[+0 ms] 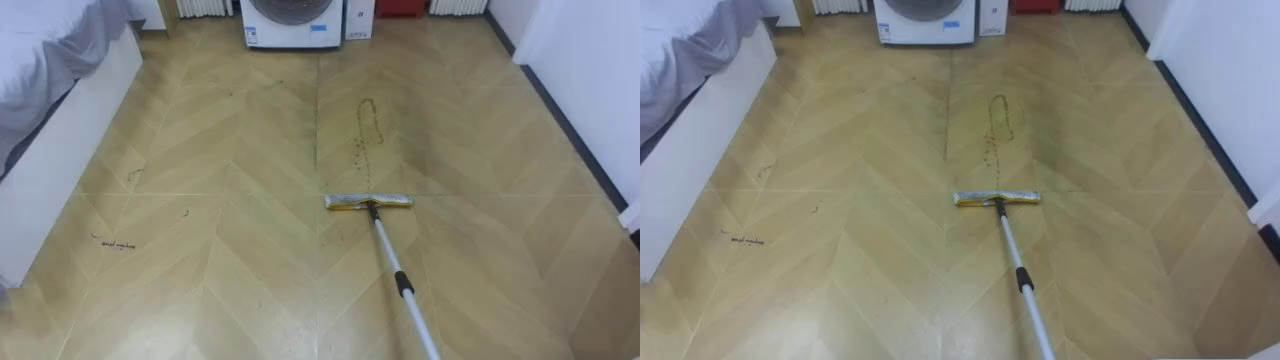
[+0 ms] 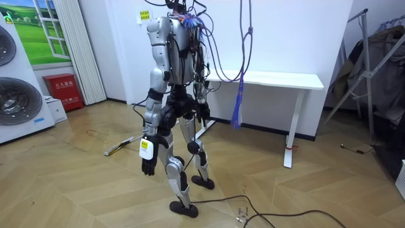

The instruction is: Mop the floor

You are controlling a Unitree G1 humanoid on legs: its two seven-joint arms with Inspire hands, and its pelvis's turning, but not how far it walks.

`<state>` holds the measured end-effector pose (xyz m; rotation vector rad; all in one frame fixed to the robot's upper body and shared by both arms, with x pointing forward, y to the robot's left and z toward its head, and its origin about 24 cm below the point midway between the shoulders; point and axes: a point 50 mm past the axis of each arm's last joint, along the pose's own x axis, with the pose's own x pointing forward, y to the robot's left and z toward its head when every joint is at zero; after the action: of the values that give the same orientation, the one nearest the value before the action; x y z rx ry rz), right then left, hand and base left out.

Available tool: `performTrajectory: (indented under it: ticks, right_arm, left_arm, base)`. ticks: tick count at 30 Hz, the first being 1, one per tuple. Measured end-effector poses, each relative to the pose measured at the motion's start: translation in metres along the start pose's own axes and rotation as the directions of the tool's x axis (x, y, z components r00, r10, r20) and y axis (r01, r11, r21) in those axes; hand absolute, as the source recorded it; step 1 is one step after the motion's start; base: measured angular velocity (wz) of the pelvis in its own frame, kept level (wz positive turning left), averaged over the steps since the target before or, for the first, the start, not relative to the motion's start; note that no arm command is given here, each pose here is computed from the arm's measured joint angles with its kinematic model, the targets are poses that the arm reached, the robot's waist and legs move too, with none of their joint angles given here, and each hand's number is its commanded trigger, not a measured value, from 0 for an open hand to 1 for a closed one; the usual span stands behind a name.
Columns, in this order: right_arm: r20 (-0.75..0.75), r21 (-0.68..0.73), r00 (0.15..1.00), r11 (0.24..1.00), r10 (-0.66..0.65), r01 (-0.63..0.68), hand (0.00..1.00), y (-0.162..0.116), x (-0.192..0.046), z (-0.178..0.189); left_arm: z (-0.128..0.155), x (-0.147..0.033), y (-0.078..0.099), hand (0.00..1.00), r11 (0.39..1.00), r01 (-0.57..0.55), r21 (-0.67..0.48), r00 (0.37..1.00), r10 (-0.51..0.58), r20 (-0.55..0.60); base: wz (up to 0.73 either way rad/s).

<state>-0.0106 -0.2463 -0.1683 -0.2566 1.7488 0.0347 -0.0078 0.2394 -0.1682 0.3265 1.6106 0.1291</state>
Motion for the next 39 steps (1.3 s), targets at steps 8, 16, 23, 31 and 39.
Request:
performTrajectory:
  ticks: [8,16,23,31,39]
  right_arm:
    - [-0.004,0.001,1.0,1.0,-0.001,0.001,1.0,0.0,0.0,-0.001]
    - [0.008,0.0,1.0,1.0,-0.004,0.004,1.0,-0.001,-0.001,0.004]
    - [0.034,-0.002,0.999,1.0,-0.012,0.013,1.0,-0.003,-0.002,0.015]
    - [0.059,-0.002,0.996,0.998,-0.066,0.066,1.0,-0.005,-0.004,0.026]
    - [0.116,0.028,0.984,0.991,-0.132,0.129,1.0,-0.01,-0.009,0.048]
  left_arm:
    - [-0.001,0.0,0.001,0.0,1.0,-0.01,-0.001,1.0,0.01,-0.017]
    - [-0.002,0.0,-0.001,0.0,1.0,-0.006,0.004,1.0,0.006,-0.025]
    - [-0.002,0.0,-0.001,0.0,1.0,-0.004,0.006,0.999,0.004,-0.032]
    - [0.021,-0.001,0.0,0.0,1.0,-0.004,0.016,1.0,0.004,0.018]
    - [0.057,-0.004,-0.001,0.0,0.998,-0.012,0.061,0.995,0.006,0.104]
  base:
    - [0.0]
    - [-0.02]
    - [-0.01]
    - [0.02]
    - [-0.04]
